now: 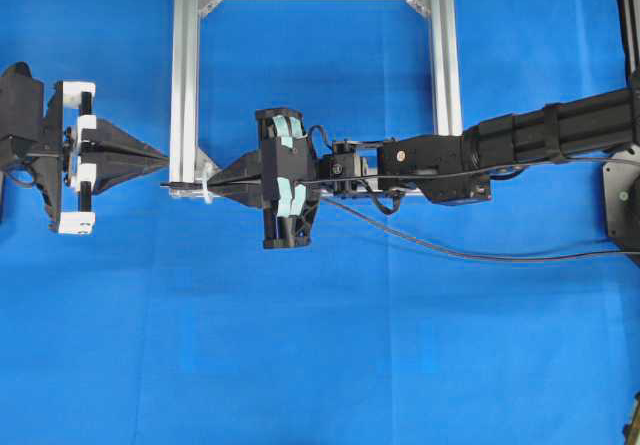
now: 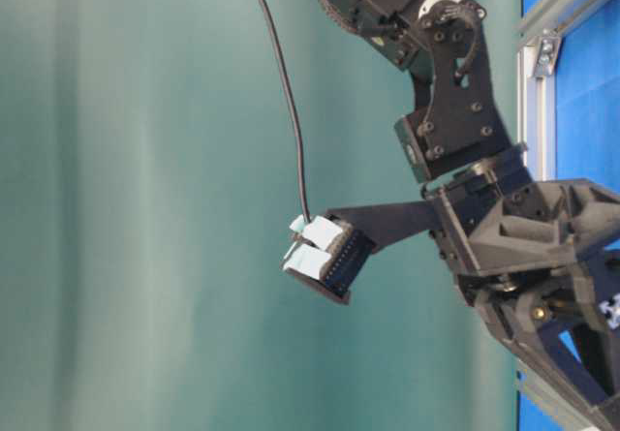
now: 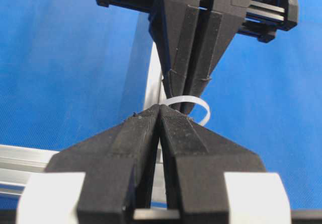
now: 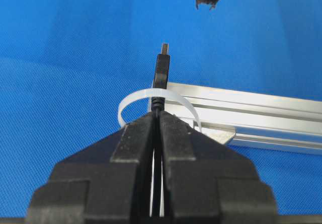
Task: Insert the wire through the string loop located on the left side.
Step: 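Move the left gripper right and grasp the plug tip beyond the loop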
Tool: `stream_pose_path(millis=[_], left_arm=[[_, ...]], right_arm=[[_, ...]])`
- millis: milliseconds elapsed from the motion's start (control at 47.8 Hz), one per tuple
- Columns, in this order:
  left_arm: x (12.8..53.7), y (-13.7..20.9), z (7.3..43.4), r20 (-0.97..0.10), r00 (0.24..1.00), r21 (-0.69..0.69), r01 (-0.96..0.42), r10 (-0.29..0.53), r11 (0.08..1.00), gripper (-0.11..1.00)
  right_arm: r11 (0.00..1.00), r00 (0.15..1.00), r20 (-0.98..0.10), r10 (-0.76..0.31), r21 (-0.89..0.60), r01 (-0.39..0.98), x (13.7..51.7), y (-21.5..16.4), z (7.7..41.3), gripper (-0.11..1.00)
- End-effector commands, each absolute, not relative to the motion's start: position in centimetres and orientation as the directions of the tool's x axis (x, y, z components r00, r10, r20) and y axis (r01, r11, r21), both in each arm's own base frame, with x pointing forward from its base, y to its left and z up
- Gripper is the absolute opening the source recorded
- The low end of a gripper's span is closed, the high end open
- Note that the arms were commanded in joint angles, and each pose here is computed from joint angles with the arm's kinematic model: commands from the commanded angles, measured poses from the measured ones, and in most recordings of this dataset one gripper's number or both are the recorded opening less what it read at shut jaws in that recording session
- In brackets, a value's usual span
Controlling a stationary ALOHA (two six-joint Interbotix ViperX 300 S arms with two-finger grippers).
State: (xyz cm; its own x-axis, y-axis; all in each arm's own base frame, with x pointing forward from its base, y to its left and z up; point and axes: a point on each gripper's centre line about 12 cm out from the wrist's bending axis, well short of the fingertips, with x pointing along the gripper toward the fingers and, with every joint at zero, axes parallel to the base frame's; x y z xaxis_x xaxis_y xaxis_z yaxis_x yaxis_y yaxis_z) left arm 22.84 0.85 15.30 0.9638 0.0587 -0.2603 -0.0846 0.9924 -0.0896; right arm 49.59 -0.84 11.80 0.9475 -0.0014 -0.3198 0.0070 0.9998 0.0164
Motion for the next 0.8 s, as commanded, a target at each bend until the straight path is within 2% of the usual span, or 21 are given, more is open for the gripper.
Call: stream_pose_path(millis=[0,168,230,272,482,565,775], left_arm=[[23.38,0.79,16.04,-0.232,0.971,-0.087,-0.077,0.055,0.993,0.0],[23.47,0.76,16.1,-0.23,0.972,-0.09,-0.076,0.053,0.993,0.01],[23.47,0.76,16.1,-0.23,0.972,-0.09,-0.076,0.053,0.993,0.05],[23.51,0.76,16.15,-0.229,0.972,-0.092,-0.076,0.053,0.993,0.13],[23.54,0.54,16.25,-0.226,0.973,-0.092,-0.066,0.044,0.994,0.73],[23.55,0.5,16.21,-0.227,0.973,-0.092,-0.065,0.043,0.994,0.89],[24.08,0.39,15.66,-0.256,0.966,-0.096,-0.064,0.038,0.993,0.89]], right_arm=[[1.0,0.96,-0.279,-0.005,0.02,0.011,49.95,-1.01,13.46,0.0],[1.0,0.96,-0.279,-0.005,0.02,0.011,49.99,-1.01,13.49,0.0],[1.0,0.96,-0.28,-0.005,0.018,0.011,49.95,-1.01,13.44,0.0],[1.0,0.96,-0.28,-0.005,0.02,0.011,49.95,-1.01,13.44,0.0],[1.0,0.96,-0.279,-0.005,0.018,0.011,49.95,-1.01,13.52,0.0],[1.0,0.96,-0.28,-0.005,0.02,0.011,49.95,-1.01,13.44,0.0],[1.0,0.96,-0.279,-0.007,0.018,0.012,49.98,-1.09,13.49,0.0]])
